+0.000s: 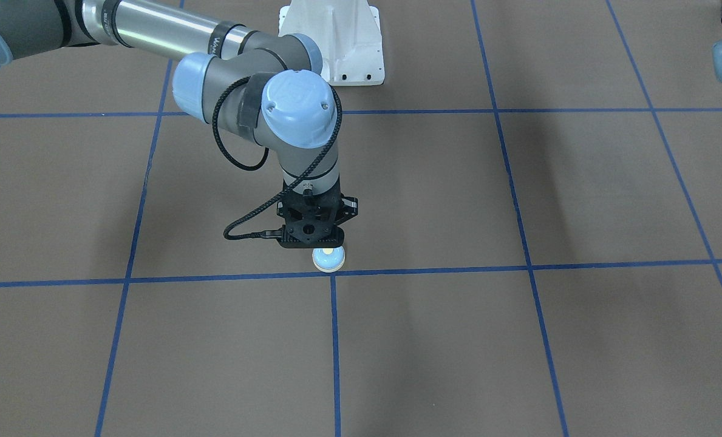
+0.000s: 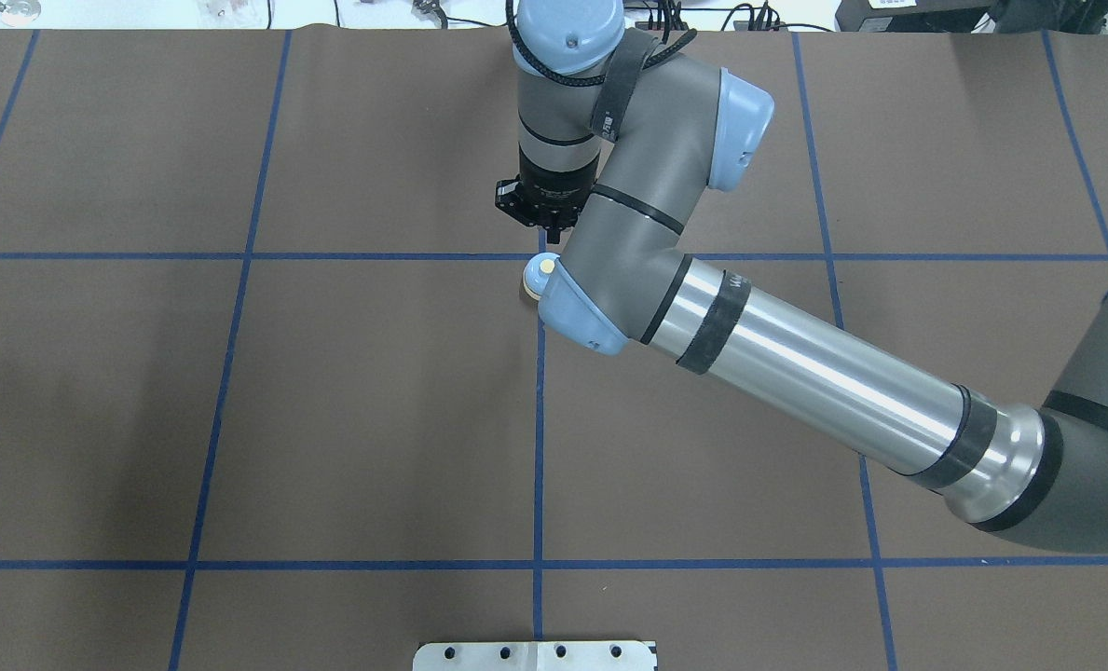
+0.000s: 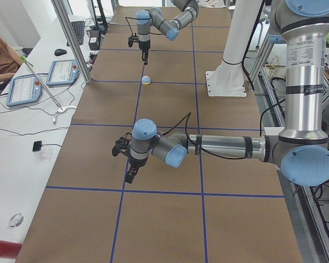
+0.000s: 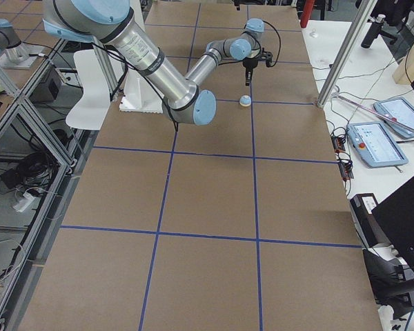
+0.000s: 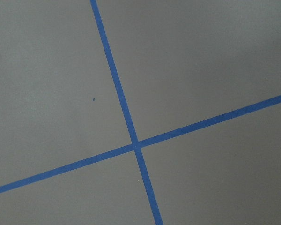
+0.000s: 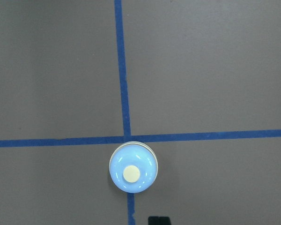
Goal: Place and press bell with both arms
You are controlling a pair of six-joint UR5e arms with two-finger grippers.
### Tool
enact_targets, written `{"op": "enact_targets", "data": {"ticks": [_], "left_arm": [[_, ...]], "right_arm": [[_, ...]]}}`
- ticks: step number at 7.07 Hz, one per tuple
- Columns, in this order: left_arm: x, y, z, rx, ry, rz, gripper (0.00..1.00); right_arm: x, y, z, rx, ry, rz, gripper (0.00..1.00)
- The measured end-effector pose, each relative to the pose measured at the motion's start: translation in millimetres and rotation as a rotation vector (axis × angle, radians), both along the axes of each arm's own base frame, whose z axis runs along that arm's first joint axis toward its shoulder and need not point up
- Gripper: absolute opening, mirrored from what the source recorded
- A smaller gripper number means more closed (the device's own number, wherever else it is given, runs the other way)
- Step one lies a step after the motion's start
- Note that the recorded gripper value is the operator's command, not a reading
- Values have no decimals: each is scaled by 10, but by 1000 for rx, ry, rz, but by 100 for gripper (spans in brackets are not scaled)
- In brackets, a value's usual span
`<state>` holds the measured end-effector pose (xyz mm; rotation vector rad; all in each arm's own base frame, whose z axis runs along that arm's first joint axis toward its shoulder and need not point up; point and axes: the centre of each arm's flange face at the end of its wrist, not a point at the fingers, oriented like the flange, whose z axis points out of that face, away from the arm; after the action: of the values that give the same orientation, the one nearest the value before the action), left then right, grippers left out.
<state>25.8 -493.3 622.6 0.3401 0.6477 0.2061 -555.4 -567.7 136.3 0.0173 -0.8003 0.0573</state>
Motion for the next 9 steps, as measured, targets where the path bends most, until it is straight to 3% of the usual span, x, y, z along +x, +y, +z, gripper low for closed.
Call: {"op": "enact_targets", "data": {"ticks": [4, 9], "left_arm": [[6, -15, 15, -7, -2, -7, 100], [7, -24, 24, -10, -3, -10, 100]], "right_arm": [[-412, -47, 154, 25, 10, -11, 0], [-529, -129, 372, 28, 33, -8, 0]]}}
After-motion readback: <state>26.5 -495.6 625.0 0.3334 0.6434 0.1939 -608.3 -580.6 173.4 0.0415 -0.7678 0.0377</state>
